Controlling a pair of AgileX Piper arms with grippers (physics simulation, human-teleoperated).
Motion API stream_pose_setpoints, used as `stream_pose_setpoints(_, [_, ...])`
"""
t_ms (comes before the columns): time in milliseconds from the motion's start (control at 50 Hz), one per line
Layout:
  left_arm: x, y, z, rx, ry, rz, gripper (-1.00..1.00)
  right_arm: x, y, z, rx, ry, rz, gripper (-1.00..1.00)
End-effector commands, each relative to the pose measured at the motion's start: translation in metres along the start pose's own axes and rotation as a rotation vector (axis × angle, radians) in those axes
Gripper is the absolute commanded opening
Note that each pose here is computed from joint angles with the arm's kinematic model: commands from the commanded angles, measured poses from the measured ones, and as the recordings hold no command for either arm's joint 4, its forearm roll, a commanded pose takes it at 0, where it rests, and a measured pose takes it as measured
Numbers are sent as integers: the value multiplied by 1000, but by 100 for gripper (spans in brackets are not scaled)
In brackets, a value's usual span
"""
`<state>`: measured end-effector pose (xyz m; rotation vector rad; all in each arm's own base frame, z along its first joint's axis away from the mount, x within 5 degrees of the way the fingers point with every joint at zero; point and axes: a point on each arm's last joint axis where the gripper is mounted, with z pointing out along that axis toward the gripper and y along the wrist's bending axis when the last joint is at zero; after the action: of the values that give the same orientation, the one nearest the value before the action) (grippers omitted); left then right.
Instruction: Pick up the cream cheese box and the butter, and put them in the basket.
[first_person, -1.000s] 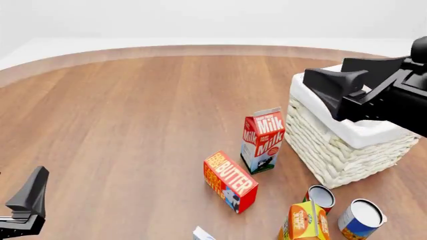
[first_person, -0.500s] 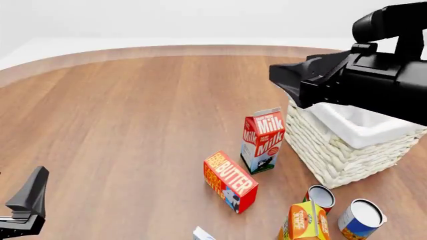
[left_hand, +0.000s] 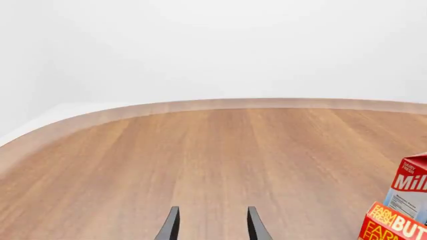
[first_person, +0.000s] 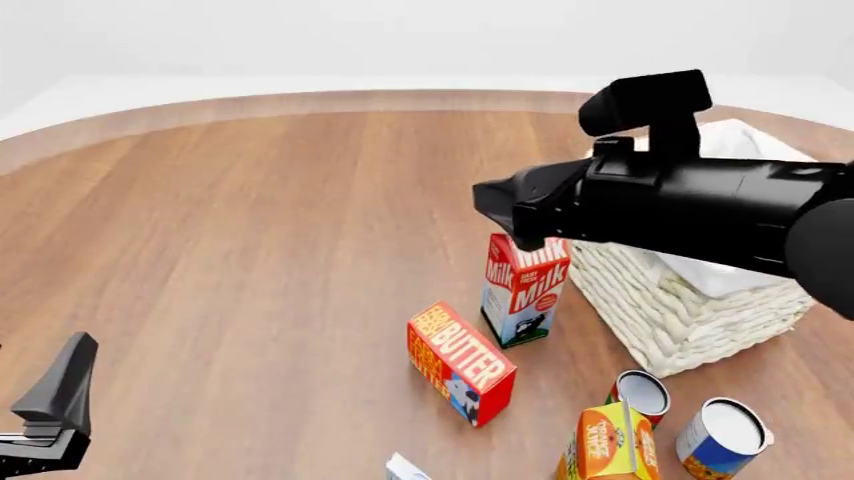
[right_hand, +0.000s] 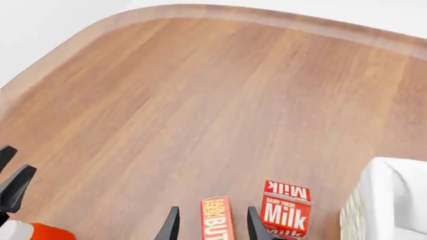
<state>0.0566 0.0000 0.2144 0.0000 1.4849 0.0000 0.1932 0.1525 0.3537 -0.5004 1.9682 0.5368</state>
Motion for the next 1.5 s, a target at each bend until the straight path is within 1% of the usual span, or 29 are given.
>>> stream_pose_setpoints(20, [0, 0, 0, 0, 0, 0, 100, 11, -2, 13, 9, 56, 4, 100])
stream_pose_setpoints(80, [0, 0, 0, 0, 0, 0, 100, 10, -2, 14, 10, 57, 7, 100])
stream_pose_setpoints(140, [0, 0, 0, 0, 0, 0, 100, 14, -1, 17, 9, 70, 3, 100])
stream_pose_setpoints(240, [0, 0, 0, 0, 0, 0, 100, 22, -3, 25, 14, 96, 12, 100])
stream_pose_setpoints(260, [0, 0, 0, 0, 0, 0, 100, 24, -6, 28, 25, 105, 22, 100])
stream_pose_setpoints(340, [0, 0, 0, 0, 0, 0, 100, 33, -10, 38, 39, 136, 32, 100])
stream_pose_setpoints(460, [0, 0, 0, 0, 0, 0, 100, 32, -10, 40, 40, 142, 33, 100])
stream_pose_setpoints(540, [0, 0, 0, 0, 0, 0, 100, 39, -9, 44, 39, 156, 43, 100])
stream_pose_setpoints(600, [0, 0, 0, 0, 0, 0, 100, 47, -9, 54, 38, 183, 41, 100])
stream_pose_setpoints(680, [0, 0, 0, 0, 0, 0, 100, 43, -4, 55, 28, 195, 33, 100])
stream_pose_setpoints(800, [0, 0, 0, 0, 0, 0, 100, 34, -6, 54, 35, 194, 15, 100])
stream_pose_setpoints(860, [0, 0, 0, 0, 0, 0, 100, 33, -3, 54, 29, 203, 9, 100])
stream_pose_setpoints(980, [0, 0, 0, 0, 0, 0, 100, 40, -5, 60, 38, 236, 17, 100])
stream_pose_setpoints(1020, [0, 0, 0, 0, 0, 0, 100, 49, -7, 65, 43, 257, 22, 100])
stream_pose_setpoints(1180, [0, 0, 0, 0, 0, 0, 100, 50, -8, 66, 47, 266, 21, 100])
stream_pose_setpoints(1260, [0, 0, 0, 0, 0, 0, 100, 54, -7, 68, 46, 277, 22, 100])
stream_pose_setpoints(1380, [0, 0, 0, 0, 0, 0, 100, 65, -3, 75, 35, 297, 38, 100])
stream_pose_setpoints(1500, [0, 0, 0, 0, 0, 0, 100, 69, -2, 77, 34, 305, 43, 100])
